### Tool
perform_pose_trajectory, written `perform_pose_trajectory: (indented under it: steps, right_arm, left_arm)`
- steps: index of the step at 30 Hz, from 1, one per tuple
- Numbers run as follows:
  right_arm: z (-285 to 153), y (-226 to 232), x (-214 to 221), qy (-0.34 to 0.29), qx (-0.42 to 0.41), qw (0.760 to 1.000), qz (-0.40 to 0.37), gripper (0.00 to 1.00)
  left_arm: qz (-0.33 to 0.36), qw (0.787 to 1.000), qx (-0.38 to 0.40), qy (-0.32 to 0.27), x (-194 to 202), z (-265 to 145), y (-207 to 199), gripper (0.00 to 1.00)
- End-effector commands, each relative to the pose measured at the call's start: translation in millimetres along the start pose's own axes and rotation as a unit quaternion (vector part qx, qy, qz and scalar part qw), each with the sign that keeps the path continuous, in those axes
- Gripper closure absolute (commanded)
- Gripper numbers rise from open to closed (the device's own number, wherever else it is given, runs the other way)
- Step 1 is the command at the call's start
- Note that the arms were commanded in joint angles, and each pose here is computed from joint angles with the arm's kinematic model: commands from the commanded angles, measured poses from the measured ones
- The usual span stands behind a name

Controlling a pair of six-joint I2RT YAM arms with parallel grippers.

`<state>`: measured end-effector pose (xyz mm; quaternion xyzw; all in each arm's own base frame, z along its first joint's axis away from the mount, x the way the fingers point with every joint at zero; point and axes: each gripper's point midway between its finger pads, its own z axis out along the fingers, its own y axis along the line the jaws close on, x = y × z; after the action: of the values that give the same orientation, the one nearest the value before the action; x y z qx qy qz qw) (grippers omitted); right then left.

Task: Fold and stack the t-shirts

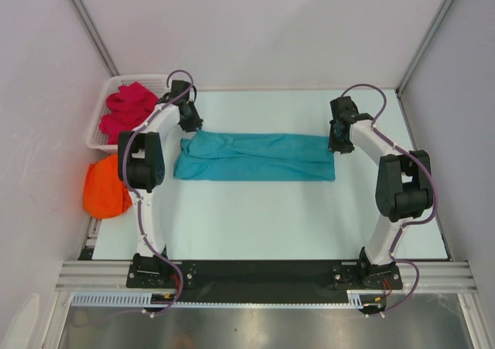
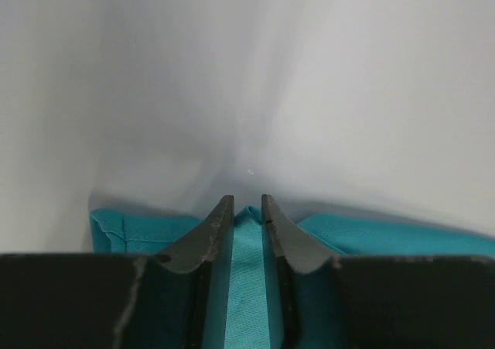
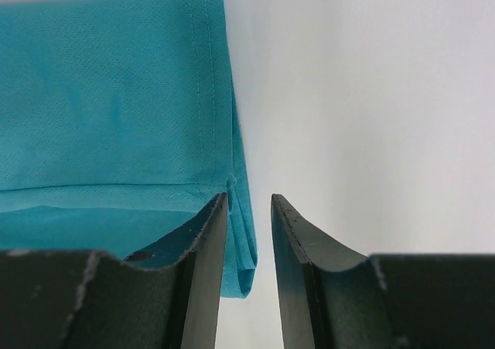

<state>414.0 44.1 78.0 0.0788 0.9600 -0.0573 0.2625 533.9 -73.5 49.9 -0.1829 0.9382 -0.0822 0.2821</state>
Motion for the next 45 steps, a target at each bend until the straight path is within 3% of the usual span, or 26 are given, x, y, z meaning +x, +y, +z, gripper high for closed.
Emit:
perform_pose_trajectory:
  steps: [1, 2, 3, 11, 23, 35, 45]
  right_arm:
    - [-13, -3, -12, -0.021, 0.004, 1.000, 0.000, 0.66]
    - [-13, -3, -12, -0.022, 0.004, 1.000, 0.001, 0.66]
    - [-13, -3, -12, -0.022, 0.004, 1.000, 0.001, 0.66]
    - [-16, -4, -11, -0.024, 0.002, 1.000, 0.002, 0.68]
    - [-29, -2, -10, -0.034, -0.007, 0.999, 0.008, 0.69]
    - [-44, -5, -1, -0.041, -0.010, 0.999, 0.009, 0.70]
    - [-51, -1, 4, -0.046, -0.015, 0.999, 0.007, 0.69]
  left_arm:
    - [0.012, 1.000, 0.004, -0.025, -17, -9, -9, 0.82]
    - [0.013, 1.000, 0.007, -0.026, -18, -11, -10, 0.96]
    - [0.012, 1.000, 0.006, -0.027, -19, -12, -10, 1.00]
    - [0.011, 0.999, 0.022, -0.042, -28, -33, -18, 1.00]
    - [0.017, 0.995, 0.044, -0.087, -41, -102, -27, 1.00]
    - [0.020, 0.995, 0.055, -0.085, 21, -147, -17, 1.00]
    - [0.035, 0.996, 0.042, -0.072, 74, -157, 6, 1.00]
